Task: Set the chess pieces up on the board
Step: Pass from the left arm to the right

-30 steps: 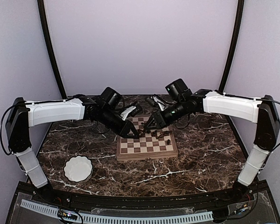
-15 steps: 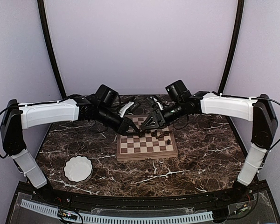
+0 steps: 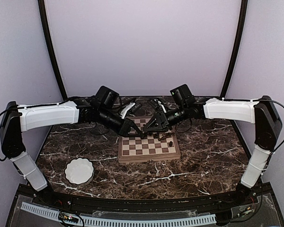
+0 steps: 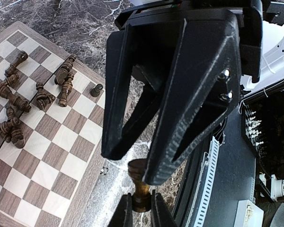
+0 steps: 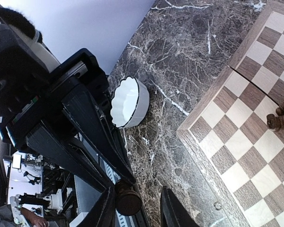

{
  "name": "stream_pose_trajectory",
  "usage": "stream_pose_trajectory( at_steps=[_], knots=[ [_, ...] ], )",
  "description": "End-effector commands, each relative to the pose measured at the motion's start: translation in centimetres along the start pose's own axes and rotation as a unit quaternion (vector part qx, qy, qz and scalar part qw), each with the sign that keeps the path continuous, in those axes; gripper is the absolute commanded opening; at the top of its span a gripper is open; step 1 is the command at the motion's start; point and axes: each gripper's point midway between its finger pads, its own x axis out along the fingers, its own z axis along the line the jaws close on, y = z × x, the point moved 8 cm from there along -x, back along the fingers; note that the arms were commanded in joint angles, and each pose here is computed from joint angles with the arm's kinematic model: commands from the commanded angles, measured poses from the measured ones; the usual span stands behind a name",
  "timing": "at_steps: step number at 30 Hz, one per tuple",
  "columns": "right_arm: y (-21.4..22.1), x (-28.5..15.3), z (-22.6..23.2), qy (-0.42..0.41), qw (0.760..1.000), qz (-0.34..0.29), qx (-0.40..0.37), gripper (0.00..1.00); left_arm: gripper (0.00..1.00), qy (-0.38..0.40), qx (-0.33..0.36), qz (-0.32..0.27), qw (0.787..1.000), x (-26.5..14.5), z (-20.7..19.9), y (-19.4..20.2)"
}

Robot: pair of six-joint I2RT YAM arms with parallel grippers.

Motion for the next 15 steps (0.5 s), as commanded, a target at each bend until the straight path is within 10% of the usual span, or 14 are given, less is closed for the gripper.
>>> stream_pose_trajectory(
  at_steps=[1,15],
  knots=[
    [0.21,0.35,0.26,-0.035,0.999,0.002,0.006,0.31,0.08,0.012,0.021,-0.024,0.999,-1.41,-1.60,-0.51],
    [0.17,0.22,0.39,-0.065,0.998,0.000,0.024,0.04,0.19,-0.012,0.029,-0.054,0.998,-1.69,-1.56,-1.41]
  ],
)
